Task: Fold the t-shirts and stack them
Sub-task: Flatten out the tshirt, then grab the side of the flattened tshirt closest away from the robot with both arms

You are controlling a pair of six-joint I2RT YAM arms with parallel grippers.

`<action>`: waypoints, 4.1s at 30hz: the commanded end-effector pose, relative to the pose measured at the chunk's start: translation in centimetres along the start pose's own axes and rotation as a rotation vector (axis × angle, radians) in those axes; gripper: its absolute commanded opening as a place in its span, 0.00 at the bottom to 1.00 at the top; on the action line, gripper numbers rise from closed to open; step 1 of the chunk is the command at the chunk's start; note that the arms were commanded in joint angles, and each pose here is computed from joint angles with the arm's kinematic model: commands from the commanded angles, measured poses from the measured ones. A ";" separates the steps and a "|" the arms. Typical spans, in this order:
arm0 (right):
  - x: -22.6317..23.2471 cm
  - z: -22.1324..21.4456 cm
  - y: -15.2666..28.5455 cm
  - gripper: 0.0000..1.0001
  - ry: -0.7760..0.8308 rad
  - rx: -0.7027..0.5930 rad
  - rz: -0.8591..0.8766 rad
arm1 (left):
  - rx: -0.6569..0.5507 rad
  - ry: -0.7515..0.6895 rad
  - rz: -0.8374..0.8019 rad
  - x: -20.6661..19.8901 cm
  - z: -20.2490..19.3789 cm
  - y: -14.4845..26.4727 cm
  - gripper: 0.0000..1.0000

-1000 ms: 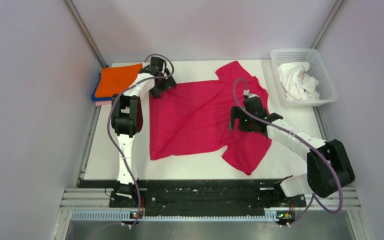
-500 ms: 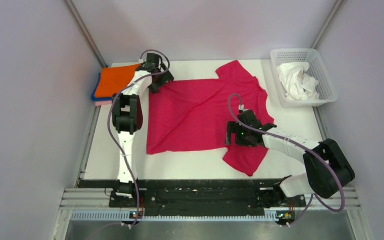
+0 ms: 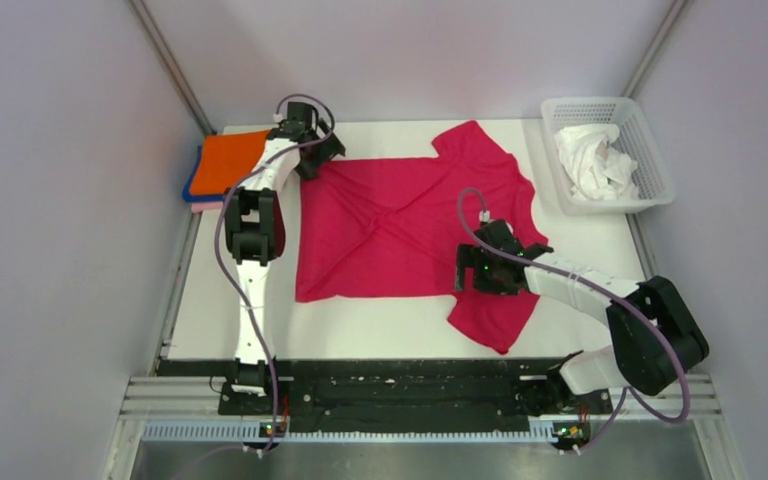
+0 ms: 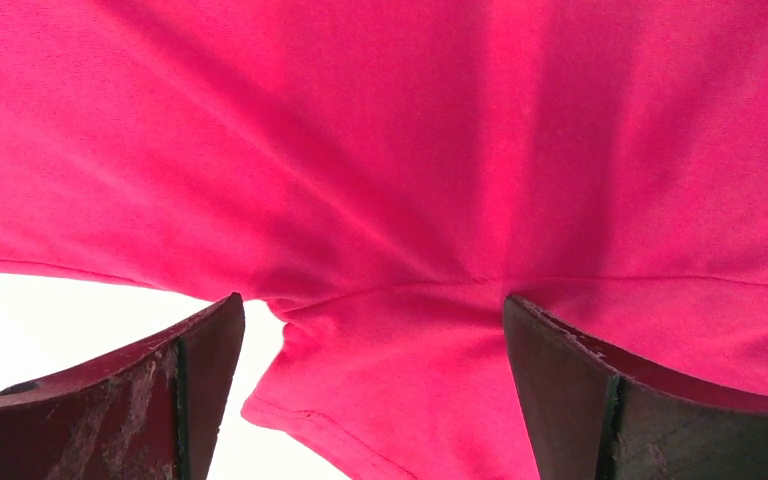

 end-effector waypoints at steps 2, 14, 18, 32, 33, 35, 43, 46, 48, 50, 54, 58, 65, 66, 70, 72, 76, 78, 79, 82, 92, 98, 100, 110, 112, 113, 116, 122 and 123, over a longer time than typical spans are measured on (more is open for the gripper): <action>0.3 1.9 1.2 0.99 0.043 0.001 -0.036 | 0.072 -0.076 -0.064 -1.0 -0.7 1.9 0.99; 4.9 4.5 5.0 0.99 0.170 -0.201 0.267 | 0.047 -0.181 -0.031 4.6 -6.7 15.4 0.99; 8.1 5.5 4.0 0.99 0.243 -0.261 0.344 | 0.119 -0.163 -0.018 8.2 -9.5 15.2 0.99; 11.7 3.0 -3.0 0.99 0.365 -0.099 0.257 | 0.157 -0.118 0.151 12.0 -9.9 10.3 0.99; 11.3 2.4 -3.1 0.99 0.362 -0.086 0.248 | 0.153 -0.112 0.170 12.4 -9.7 10.2 0.98; 10.3 0.8 -3.4 0.99 0.358 -0.046 0.225 | 0.137 -0.100 0.196 13.1 -9.1 10.0 0.99; 9.0 -1.9 -2.9 0.99 0.340 0.011 0.236 | 0.083 -0.096 0.241 13.6 -6.3 9.1 0.99; 9.5 -1.1 -2.5 0.99 0.340 -0.021 0.259 | 0.133 -0.106 0.186 12.4 -6.6 9.5 0.98; 10.4 0.1 -2.0 0.99 0.336 -0.056 0.294 | 0.154 -0.123 0.134 11.6 -6.8 10.3 0.98; 11.6 1.9 -1.2 0.99 0.331 -0.113 0.332 | 0.148 -0.142 0.105 10.8 -6.8 11.6 0.98; 13.7 5.7 1.8 0.99 0.309 -0.259 0.411 | 0.098 -0.151 0.083 10.4 -7.0 16.0 0.98; 12.7 6.7 4.7 0.99 0.274 -0.364 0.380 | 0.009 -0.103 0.169 13.1 -7.6 20.0 0.99; 5.2 1.9 5.8 0.99 0.100 -0.239 0.116 | 0.065 0.021 0.218 20.5 -13.2 23.7 0.95; 4.3 1.0 5.9 0.99 0.083 -0.213 0.097 | 0.072 0.040 0.223 21.3 -13.9 24.0 0.93; 1.8 -2.2 6.4 0.99 0.031 -0.136 0.039 | 0.062 0.084 0.216 23.8 -15.5 24.3 0.78; 1.3 -3.3 6.4 0.98 0.019 -0.110 0.025 | 0.057 0.097 0.192 24.2 -15.9 23.9 0.70; 0.6 -4.5 6.2 0.96 0.004 -0.060 -0.015 | 0.077 0.110 0.198 24.4 -16.2 22.6 0.60; 0.4 -4.9 6.2 0.95 0.001 -0.042 -0.030 | 0.083 0.112 0.213 24.6 -16.3 21.9 0.56; 0.3 -5.2 6.2 0.94 0.000 -0.032 -0.035 | 0.088 0.115 0.226 24.7 -16.3 21.6 0.54; 0.1 -5.7 6.2 0.94 0.003 -0.009 -0.037 | 0.096 0.118 0.233 24.7 -16.4 20.8 0.50; 0.3 -6.9 6.8 0.81 0.038 0.076 -0.009 | 0.042 0.096 0.313 25.1 -15.4 20.7 0.00; 1.6 -8.6 6.0 0.77 0.085 0.163 0.011 | 0.029 0.090 0.308 24.8 -15.1 21.5 0.00; 1.7 -8.8 5.2 0.73 0.089 0.178 0.005 | 0.034 0.093 0.305 24.7 -15.1 21.4 0.00; 0.6 -11.8 4.1 0.23 0.017 0.331 -0.096 | 0.029 0.103 0.296 24.7 -15.2 21.8 0.00; 0.6 -11.6 4.7 0.08 0.009 0.342 -0.102 | 0.032 0.107 0.290 24.7 -15.3 21.9 0.00; 0.8 -11.5 5.1 0.02 0.004 0.347 -0.092 | 0.033 0.109 0.286 24.7 -15.3 22.0 0.00; 1.4 -10.9 7.1 0.00 -0.009 0.345 -0.068 | 0.030 0.105 0.281 24.6 -15.2 22.4 0.00; 1.5 -13.4 10.1 0.00 -0.034 0.479 -0.008 | 0.016 0.092 0.325 25.6 -15.4 23.5 0.00; 1.7 -13.6 10.2 0.00 -0.041 0.489 0.020 | 0.021 0.095 0.329 25.8 -15.6 23.6 0.00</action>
Point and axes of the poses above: each gripper's point midway between its finger pads, its own y axis back along the fingers, its own x axis along the line the jaws close on, z = x × y, the point moved 6 cm from there along y, back along the fingers, and after that the axes turned 15 degrees about y, right-handed, at the moved point
